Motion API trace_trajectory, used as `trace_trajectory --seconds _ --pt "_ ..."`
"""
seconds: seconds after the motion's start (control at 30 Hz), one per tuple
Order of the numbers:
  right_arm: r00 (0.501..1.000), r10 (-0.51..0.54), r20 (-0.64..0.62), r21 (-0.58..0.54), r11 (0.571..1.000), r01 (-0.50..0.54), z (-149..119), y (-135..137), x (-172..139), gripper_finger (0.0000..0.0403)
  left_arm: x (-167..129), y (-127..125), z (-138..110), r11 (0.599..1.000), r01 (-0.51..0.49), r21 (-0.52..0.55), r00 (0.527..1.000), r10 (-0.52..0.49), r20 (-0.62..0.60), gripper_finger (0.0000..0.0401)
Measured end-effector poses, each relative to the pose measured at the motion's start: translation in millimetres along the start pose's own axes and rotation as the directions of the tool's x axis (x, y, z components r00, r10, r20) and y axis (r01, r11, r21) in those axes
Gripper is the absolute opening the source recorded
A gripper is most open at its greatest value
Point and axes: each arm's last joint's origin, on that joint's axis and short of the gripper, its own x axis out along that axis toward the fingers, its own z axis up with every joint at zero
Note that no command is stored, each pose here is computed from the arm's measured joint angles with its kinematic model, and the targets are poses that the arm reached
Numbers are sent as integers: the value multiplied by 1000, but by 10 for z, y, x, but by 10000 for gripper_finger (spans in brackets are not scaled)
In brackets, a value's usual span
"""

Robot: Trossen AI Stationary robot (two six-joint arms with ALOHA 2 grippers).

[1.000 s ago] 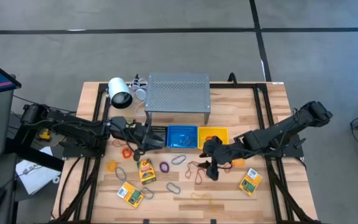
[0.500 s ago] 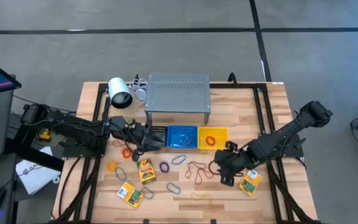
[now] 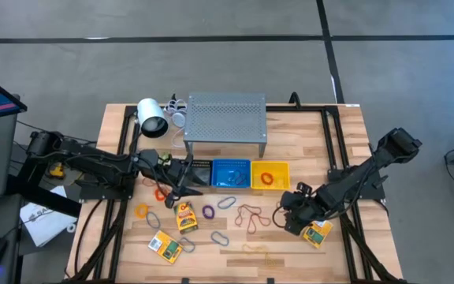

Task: Pick & Place Office Desk Supplies
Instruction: Put the red rubber band into the blue bin

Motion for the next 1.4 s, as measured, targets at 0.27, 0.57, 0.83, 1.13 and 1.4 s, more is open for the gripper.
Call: trace_trajectory --seconds 0.27,0.57,0.83,1.13,1.4 --pt "998 -49 -37 36 998 50 -165 -116 132 207 0 0 -1 1000 0 -1 1000 0 -1 149" --pt "996 -71 -51 45 996 74 -248 -182 200 207 0 0 -3 1000 0 -1 1000 0 -2 149" --pt "994 -104 -42 68 992 107 -322 -267 281 207 0 0 -3 1000 0 -1 1000 0 -2 149" --pt "995 -101 -6 60 993 101 -303 -253 283 204 -1 1 -3 1000 0 -1 1000 0 -2 149" --pt "995 -96 -5 49 994 96 -310 -249 307 163 -1 1 -4 1000 -1 -1 1000 1 -3 149"
